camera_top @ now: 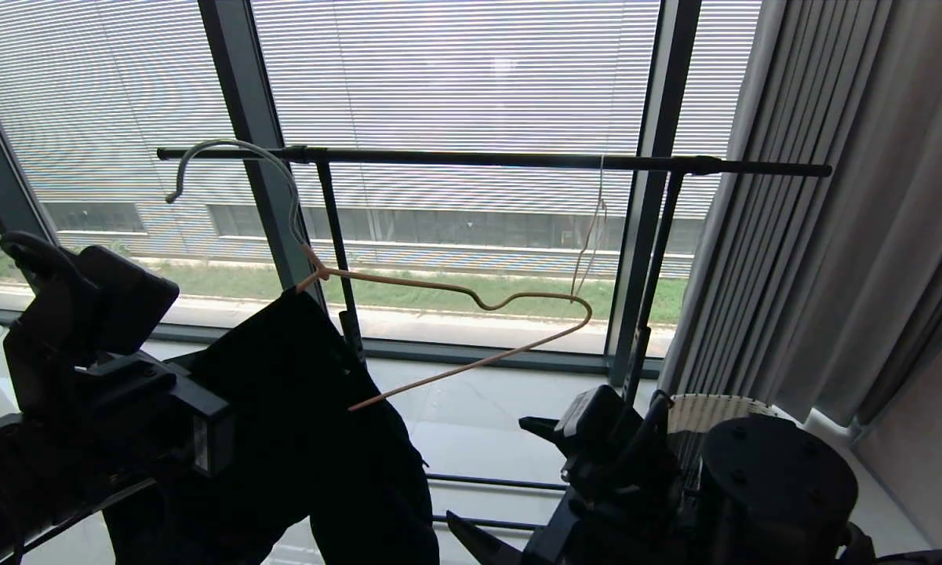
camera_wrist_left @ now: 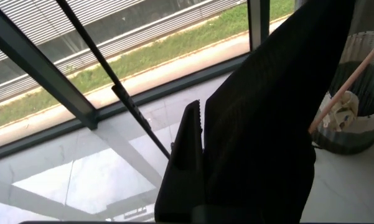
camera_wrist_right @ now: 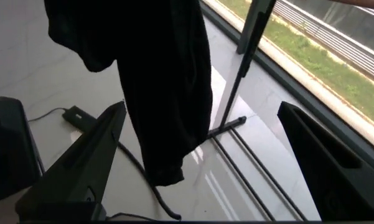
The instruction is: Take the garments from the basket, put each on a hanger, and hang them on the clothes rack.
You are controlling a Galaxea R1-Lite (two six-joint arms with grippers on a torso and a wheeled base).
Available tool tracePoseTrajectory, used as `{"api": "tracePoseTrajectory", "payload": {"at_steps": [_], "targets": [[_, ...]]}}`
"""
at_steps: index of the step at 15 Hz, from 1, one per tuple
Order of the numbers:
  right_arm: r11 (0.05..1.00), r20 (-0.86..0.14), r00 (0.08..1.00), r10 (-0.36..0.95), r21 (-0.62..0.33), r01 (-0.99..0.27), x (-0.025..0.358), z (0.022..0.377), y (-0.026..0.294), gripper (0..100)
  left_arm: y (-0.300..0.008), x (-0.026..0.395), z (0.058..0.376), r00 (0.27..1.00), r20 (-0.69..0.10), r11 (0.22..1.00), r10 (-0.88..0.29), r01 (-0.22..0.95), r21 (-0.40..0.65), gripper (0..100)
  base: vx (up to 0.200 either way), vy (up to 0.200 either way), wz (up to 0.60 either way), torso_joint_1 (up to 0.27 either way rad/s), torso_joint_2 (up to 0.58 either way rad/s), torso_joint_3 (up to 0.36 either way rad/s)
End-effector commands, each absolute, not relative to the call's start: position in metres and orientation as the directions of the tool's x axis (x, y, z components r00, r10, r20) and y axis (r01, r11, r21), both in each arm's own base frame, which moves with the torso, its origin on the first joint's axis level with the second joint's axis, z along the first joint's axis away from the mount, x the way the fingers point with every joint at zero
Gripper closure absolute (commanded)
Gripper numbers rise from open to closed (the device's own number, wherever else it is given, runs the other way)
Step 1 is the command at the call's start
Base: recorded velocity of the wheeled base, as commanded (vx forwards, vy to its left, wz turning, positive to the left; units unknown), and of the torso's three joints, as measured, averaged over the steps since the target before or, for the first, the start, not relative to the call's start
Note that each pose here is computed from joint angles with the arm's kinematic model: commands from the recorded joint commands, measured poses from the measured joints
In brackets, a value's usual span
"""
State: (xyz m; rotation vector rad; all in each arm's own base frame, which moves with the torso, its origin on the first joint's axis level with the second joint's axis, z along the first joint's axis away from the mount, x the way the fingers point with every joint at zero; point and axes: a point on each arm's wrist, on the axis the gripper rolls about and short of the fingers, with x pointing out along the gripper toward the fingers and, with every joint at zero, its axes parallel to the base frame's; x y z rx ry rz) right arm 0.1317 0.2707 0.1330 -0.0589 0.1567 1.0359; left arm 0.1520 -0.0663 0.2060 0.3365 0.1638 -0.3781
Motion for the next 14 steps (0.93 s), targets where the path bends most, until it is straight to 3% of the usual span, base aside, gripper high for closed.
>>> {"api": "tracePoseTrajectory", "payload": {"at_steps": [1, 6, 11, 14], "targets": [[0.589, -0.158, 0.573, 0.804, 0.083, -0.804, 0.155, 0.114, 0.317, 0, -0.074, 0.157, 0.208, 0.907, -0.222, 0.863, -0.359, 0.413, 0.291, 100, 0.0, 0.0, 0.0, 0.0, 0.0, 0.0], [0.715, -0.204, 0.692, 0.693, 0.069, -0.696, 0.17, 0.086, 0.33, 0, -0.078, 0.157, 0.207, 0.897, -0.229, 0.853, -0.378, 0.433, 0.291, 100, 0.0, 0.0, 0.0, 0.0, 0.0, 0.0], [0.754, -0.236, 0.728, 0.643, 0.026, -0.657, 0.173, 0.073, 0.33, 0, -0.078, 0.157, 0.207, 0.897, -0.229, 0.853, -0.378, 0.433, 0.291, 100, 0.0, 0.0, 0.0, 0.0, 0.0, 0.0], [0.883, -0.244, 0.862, 0.445, -0.038, -0.467, 0.211, 0.064, 0.306, 0, -0.075, 0.157, 0.207, 0.905, -0.227, 0.86, -0.36, 0.416, 0.296, 100, 0.0, 0.0, 0.0, 0.0, 0.0, 0.0]]}}
